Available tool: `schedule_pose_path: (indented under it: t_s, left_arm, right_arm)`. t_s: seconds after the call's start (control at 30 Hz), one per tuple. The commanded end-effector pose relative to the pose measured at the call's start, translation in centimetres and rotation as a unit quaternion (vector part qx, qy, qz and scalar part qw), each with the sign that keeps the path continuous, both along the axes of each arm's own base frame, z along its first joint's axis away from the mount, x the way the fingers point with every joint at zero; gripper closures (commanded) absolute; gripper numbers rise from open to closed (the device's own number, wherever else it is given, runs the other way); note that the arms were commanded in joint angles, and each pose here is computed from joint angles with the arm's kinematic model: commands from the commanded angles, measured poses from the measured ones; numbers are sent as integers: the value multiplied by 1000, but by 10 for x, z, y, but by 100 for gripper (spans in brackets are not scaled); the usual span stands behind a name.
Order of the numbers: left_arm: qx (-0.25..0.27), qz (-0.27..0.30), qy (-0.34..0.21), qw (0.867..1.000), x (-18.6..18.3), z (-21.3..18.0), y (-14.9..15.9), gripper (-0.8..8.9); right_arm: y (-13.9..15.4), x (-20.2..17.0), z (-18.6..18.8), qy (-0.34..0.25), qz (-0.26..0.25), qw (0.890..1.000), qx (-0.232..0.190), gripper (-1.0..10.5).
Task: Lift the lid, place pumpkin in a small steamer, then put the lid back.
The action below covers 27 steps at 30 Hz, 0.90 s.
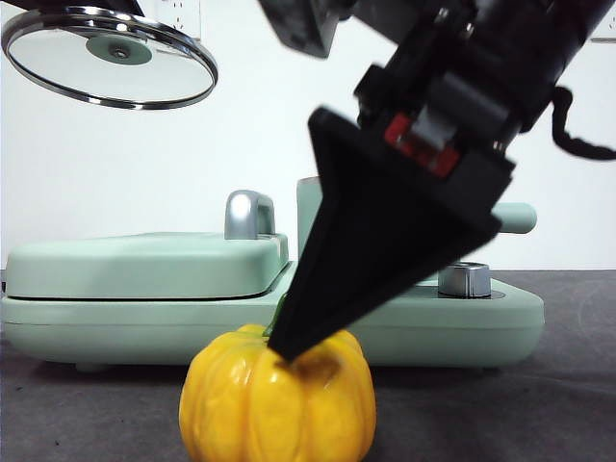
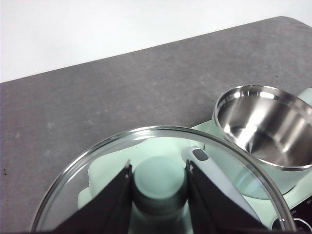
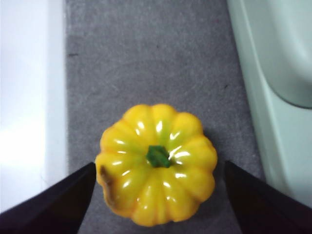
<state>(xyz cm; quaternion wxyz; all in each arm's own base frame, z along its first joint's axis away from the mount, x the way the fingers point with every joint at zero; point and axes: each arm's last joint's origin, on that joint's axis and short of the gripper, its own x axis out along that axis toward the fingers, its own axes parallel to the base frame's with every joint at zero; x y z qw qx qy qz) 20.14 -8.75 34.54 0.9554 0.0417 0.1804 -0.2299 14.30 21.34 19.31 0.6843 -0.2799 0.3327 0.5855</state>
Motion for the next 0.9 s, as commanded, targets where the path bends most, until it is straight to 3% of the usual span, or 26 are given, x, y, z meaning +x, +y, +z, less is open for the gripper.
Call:
schedule_pose_path:
  t_s: [0.03,0.4,0.6,0.9]
  left_arm:
    - [-3,-4,-26,1000,0,8,-1,804]
    - [-2,-4,-26,1000,0,8,-1,804]
    - [-2,-4,-26,1000,0,8,-1,804]
    - [-1,-4,-24,1000,0,8,-1,804]
  right_arm:
    - [8,2,-4,2,9,1000,-5,512]
    - [12,5,-18,24,-3,999,-23,544]
    - [7,3,-7,65,-49,996,-30,574]
    - [-17,6,53,135,-173,974,-62,574]
